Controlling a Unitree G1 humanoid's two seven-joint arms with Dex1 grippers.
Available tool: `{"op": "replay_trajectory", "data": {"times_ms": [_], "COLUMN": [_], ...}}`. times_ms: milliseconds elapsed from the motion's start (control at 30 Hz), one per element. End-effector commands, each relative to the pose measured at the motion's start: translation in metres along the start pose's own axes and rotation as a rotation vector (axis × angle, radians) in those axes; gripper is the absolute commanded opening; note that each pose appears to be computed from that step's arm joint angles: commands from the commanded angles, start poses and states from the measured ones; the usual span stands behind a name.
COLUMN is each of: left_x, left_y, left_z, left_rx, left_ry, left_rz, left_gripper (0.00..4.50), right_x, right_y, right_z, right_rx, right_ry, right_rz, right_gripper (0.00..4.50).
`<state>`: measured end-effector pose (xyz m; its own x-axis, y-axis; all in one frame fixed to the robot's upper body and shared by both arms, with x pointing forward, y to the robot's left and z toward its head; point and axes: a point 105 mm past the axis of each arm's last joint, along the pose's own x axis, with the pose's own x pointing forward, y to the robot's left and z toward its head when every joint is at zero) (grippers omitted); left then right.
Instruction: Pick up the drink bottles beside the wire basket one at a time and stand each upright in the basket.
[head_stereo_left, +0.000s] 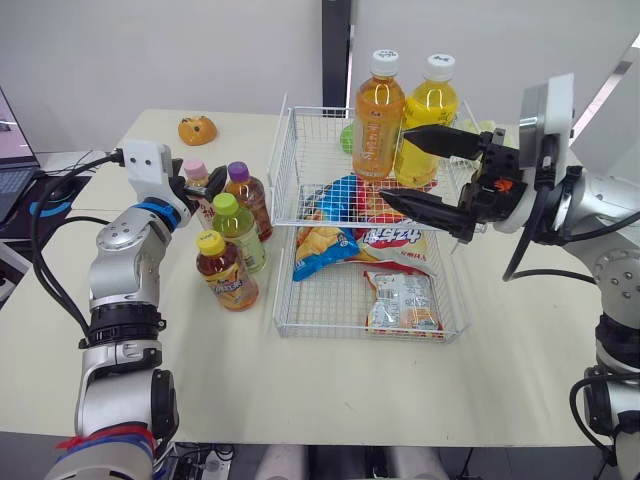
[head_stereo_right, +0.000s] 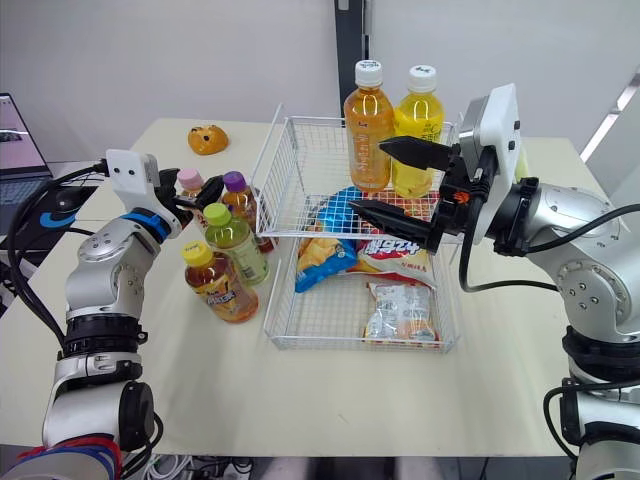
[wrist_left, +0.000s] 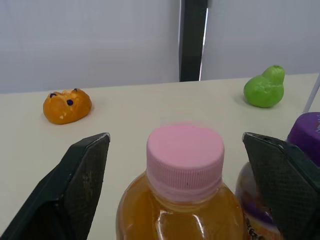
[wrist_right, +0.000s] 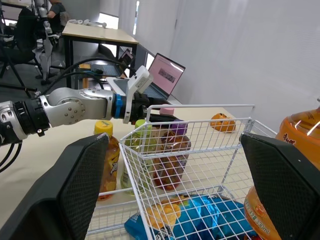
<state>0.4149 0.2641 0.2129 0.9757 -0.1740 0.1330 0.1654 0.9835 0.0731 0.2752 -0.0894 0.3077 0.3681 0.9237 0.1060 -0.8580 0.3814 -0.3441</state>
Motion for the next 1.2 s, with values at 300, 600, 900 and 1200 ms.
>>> {"op": "replay_trajectory", "data": {"times_ms": [300, 600, 900, 1200], "left_x": [0.001, -0.019, -0.035, -0.022], "left_y": [0.0, 0.024, -0.003, -0.071], "left_z": [0.015, 0.085, 0.195, 0.273], "left_rx": [-0.009, 0.019, 0.091, 0.109], "left_ry": [-0.066, -0.177, -0.189, -0.309], "left_rz": [-0.022, -0.151, -0.581, -0.865], "left_gripper": [1.36, 1.36, 1.36, 1.36], "right_x": [-0.004, -0.009, -0.009, -0.012], "right_y": [0.005, 0.0, -0.005, -0.006], "right_z": [0.013, 0.015, 0.014, 0.011], "right_rx": [-0.037, -0.038, -0.062, -0.071], "right_ry": [-0.026, -0.04, -0.052, -0.041], "right_rz": [0.0, -0.02, -0.046, -0.094], "right_gripper": [4.5, 4.5, 4.5, 4.5]}}
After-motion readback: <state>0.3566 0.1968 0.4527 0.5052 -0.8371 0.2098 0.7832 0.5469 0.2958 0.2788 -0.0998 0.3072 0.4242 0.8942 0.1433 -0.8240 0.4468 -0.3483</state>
